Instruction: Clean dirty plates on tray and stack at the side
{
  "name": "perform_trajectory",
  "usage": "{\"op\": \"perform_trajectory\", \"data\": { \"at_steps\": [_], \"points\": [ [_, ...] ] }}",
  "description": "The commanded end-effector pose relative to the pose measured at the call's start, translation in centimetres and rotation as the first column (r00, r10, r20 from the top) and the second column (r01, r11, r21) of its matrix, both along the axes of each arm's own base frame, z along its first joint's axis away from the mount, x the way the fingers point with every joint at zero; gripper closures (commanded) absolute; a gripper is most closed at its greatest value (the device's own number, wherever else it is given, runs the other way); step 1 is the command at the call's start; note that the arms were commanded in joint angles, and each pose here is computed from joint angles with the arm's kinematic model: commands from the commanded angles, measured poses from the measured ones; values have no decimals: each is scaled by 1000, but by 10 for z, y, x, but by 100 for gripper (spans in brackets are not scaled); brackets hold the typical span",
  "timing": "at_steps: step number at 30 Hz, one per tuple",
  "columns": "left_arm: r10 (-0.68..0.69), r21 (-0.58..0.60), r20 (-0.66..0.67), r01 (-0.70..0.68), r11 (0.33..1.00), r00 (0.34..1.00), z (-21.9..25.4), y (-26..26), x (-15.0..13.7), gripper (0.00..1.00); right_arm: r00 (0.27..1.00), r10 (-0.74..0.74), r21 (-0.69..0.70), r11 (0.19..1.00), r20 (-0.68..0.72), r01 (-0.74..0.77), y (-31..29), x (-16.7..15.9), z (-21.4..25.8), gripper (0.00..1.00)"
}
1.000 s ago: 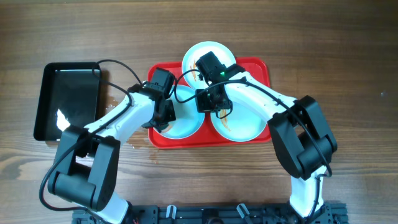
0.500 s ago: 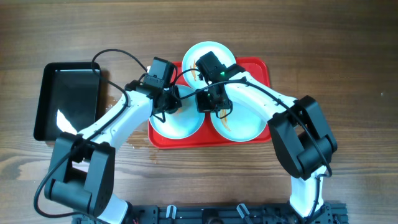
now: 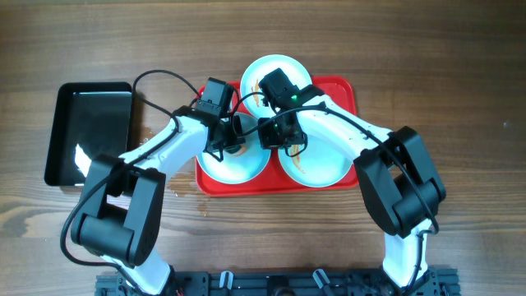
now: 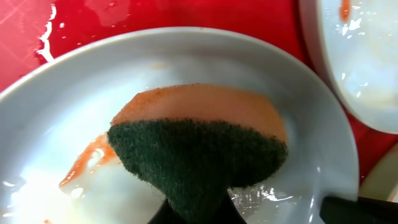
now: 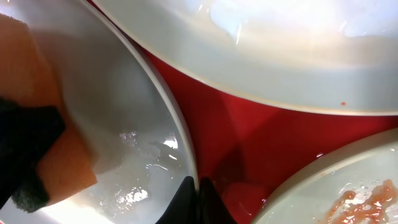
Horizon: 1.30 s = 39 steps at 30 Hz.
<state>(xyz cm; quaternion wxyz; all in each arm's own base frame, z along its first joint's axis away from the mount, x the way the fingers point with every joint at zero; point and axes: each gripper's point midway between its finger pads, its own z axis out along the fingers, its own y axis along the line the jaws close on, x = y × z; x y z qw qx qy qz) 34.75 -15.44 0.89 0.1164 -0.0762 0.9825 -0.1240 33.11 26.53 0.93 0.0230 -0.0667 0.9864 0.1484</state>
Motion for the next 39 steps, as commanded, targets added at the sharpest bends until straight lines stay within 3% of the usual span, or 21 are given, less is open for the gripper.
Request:
{"op": "perform_trajectory", "data": {
  "at_steps": [1,7,11,22,29,39],
  "points": [
    [13,89,-2,-13,996,1000,-5,15,1,96,999,4,8,1000,-41,-3,3,-7,-10,96],
    [24,151,-76,-12,988,997,-11,28,-18,96,999,4,3,1000,-47,-4,2,-9,-10,96],
    [104,164,-159,-78,983,982,-14,34,-37,96,999,4,3,1000,-47,-3,2,-9,-10,96],
    [23,-71,-376,-53,996,926,-5,-6,-81,96,999,4,5,1000,-45,-3,2,-8,-10,96],
    [25,-45,-277,-39,998,961,-2,-2,-60,96,999,3,10,1000,-38,-3,3,-7,-10,96],
    [103,192,-144,-74,979,984,-15,40,-40,96,999,3,7,1000,-42,-3,3,-8,-10,96]
  ]
}}
